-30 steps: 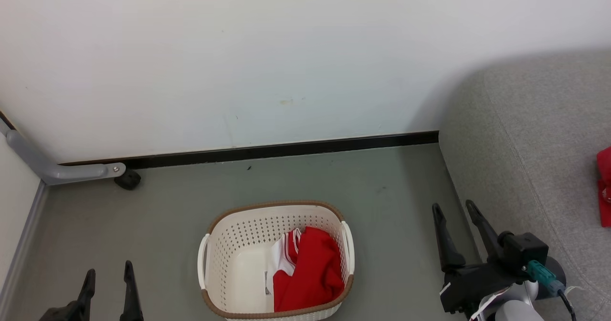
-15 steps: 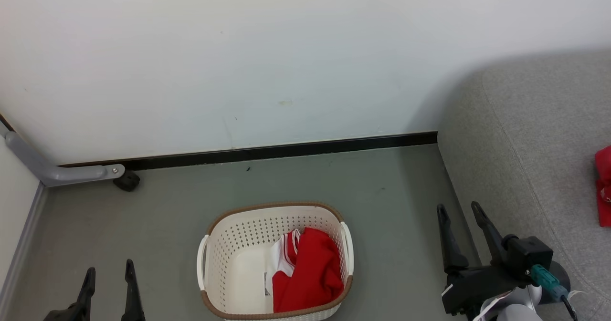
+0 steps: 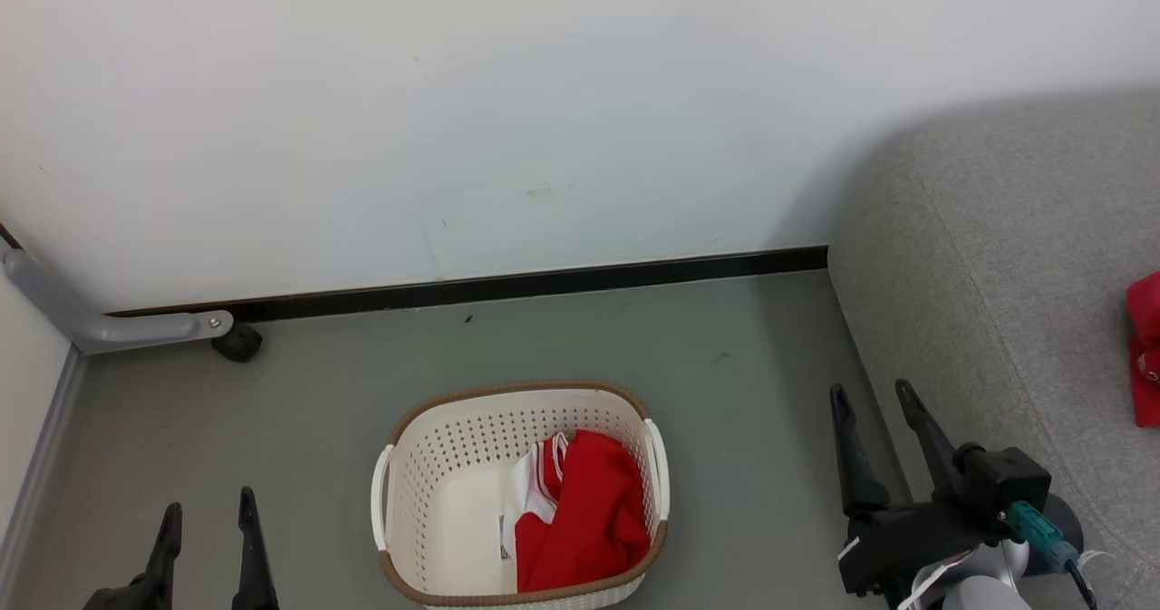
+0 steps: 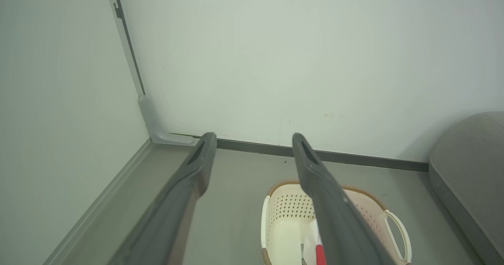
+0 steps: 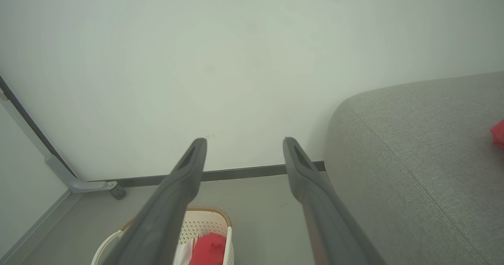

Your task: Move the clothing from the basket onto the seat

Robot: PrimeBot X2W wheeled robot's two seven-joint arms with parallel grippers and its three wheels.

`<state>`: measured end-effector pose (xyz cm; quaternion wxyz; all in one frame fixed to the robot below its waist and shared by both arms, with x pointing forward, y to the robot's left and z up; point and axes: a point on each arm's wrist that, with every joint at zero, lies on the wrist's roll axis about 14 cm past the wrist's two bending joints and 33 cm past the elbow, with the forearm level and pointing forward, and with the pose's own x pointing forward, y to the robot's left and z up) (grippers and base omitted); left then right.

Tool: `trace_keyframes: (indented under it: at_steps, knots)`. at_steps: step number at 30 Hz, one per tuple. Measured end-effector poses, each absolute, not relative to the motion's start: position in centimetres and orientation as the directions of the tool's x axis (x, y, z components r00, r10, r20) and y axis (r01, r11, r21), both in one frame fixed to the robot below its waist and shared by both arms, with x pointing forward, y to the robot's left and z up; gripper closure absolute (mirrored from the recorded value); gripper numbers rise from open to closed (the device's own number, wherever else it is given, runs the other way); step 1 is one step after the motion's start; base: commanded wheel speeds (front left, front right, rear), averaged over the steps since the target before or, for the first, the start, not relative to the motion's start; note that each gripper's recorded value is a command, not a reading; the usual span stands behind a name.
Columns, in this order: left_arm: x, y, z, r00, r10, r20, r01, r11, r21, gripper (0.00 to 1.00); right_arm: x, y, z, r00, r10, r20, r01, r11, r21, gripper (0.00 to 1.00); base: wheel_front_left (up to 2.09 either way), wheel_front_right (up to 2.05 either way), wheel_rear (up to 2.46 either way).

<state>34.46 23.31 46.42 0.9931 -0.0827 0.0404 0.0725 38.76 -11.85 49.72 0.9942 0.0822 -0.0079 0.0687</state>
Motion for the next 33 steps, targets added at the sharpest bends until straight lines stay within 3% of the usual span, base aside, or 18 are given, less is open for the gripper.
trace_keyframes:
  at_steps: [15,33]
  knots:
    - [34.5,23.2,46.1,0.986,0.131,-0.100,-0.145,0.978,-0.149,0.00,39.0,-11.6,49.8,0.990,0.138,0.030,-0.141,0.976,0.165,0.00,0.00,0.00,0.00]
    - [36.6,21.1,43.2,0.984,0.024,-0.178,-0.054,0.985,-0.167,0.00,40.2,-11.0,46.1,0.989,0.133,-0.071,-0.120,0.979,0.166,0.00,0.00,0.00,0.00]
